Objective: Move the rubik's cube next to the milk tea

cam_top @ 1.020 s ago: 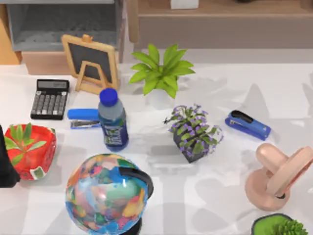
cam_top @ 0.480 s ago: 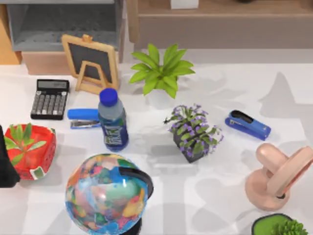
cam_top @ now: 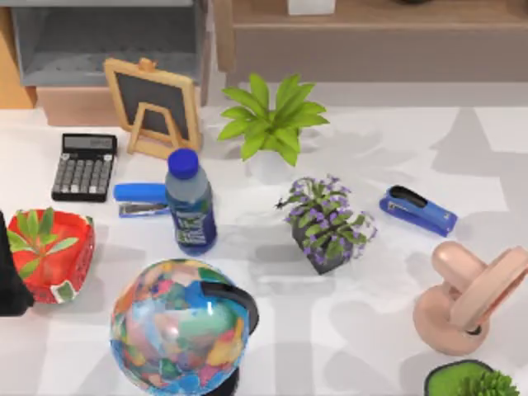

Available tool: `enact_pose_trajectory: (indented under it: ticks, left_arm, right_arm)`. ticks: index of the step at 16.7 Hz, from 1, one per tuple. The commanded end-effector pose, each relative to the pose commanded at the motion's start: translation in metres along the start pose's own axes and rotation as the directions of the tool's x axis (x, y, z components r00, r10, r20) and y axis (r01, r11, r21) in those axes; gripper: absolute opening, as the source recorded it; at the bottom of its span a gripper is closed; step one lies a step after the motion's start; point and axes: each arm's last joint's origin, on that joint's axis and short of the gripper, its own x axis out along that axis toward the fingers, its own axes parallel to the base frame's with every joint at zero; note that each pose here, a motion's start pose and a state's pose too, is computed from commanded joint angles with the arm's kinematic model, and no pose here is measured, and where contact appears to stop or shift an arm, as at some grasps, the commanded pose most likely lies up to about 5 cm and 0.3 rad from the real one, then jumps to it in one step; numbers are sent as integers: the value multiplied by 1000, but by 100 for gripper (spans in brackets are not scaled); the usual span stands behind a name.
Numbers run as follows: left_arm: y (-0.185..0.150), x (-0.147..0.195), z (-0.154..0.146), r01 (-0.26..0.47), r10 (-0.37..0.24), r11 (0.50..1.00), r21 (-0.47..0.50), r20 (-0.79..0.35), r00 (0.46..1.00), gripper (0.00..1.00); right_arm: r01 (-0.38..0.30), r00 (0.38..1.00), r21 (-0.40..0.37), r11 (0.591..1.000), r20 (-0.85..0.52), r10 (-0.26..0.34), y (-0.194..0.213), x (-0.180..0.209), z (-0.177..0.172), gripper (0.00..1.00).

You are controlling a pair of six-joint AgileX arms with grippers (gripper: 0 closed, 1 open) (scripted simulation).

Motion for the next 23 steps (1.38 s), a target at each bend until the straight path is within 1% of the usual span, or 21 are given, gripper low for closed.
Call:
enact_pose_trajectory:
  ticks: [4, 8, 21, 22, 23]
  left_arm:
    - [0, 0, 0, 0, 0, 1000, 0, 0, 1000, 100]
    - [0, 0, 0, 0, 0, 1000, 0, 0, 1000, 100]
    - [0, 0, 0, 0, 0, 1000, 0, 0, 1000, 100]
    - [0, 0, 0, 0, 0, 1000, 0, 0, 1000, 100]
    - [0, 0, 0, 0, 0, 1000, 0, 0, 1000, 100]
  right_arm:
    - [1, 1000, 1, 1000, -1, -1, -1, 27, -3, 100]
    - [1, 1000, 1, 1000, -3, -1, -1, 28, -3, 100]
    - [1, 1000, 1, 1000, -3, -1, -1, 28, -3, 2]
    - [1, 1000, 1, 1000, -3, -1, -1, 28, -3, 0]
    - [1, 1000, 1, 1000, -3, -1, -1, 28, -3, 0]
